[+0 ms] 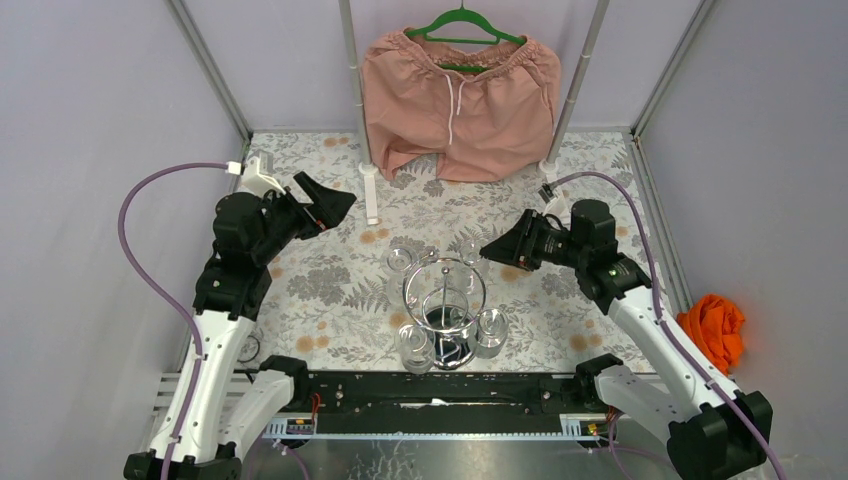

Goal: Take the wine glass off the wine glass rack

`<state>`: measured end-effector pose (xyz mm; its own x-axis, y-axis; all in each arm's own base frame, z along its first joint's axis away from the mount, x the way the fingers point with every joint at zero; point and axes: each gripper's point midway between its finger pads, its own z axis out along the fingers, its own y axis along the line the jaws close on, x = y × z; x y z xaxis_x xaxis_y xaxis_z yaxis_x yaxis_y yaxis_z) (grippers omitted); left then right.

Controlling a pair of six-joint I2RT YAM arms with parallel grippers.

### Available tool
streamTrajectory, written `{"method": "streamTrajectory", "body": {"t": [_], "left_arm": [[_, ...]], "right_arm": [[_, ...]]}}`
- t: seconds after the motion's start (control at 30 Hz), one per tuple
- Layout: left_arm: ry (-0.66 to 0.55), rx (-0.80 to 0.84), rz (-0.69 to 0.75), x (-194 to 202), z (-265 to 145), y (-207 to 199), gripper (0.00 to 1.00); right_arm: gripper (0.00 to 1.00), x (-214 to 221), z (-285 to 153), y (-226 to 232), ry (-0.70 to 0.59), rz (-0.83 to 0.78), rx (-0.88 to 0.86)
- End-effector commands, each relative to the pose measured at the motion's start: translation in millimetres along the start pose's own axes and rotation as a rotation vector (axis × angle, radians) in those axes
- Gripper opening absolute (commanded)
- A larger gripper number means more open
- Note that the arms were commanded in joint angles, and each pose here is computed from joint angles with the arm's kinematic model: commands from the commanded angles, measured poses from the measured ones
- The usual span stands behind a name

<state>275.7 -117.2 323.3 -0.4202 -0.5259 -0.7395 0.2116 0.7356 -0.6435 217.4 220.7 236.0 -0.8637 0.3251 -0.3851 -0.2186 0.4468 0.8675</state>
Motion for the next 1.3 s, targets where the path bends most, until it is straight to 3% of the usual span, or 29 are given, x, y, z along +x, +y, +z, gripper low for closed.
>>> {"method": "streamTrajectory", "body": {"t": [0.0, 0.2, 0.53, 0.67, 0.97, 1.27], "left_arm": [[0.001, -0.016, 0.021, 3.1, 0.3, 5.2, 0.99], [0.004, -0.018, 0.020, 3.9, 0.8, 5.8, 0.99], [-0.004, -0.014, 0.021, 2.0, -0.8, 4.1, 0.99], [0.000, -0.017, 0.020, 3.2, 0.0, 5.4, 0.99], [0.013, -0.031, 0.022, 8.2, 2.7, 11.3, 0.99], [0.018, -0.037, 0.020, 10.3, 3.8, 13.6, 0.99]], "right_arm": [[0.34, -9.8, 0.7, 17.0, -0.035, -0.041, -0.036], [0.28, -11.5, -3.0, 19.2, -0.055, -0.041, -0.026], [0.27, -14.5, -9.8, 30.6, -0.060, -0.050, -0.028], [0.19, -14.9, -11.7, 33.3, -0.058, -0.053, -0.026], [0.20, -8.2, -8.2, 31.3, -0.017, -0.047, -0.033], [0.01, -4.8, -9.1, 35.1, -0.015, -0.017, -0.057]]}}
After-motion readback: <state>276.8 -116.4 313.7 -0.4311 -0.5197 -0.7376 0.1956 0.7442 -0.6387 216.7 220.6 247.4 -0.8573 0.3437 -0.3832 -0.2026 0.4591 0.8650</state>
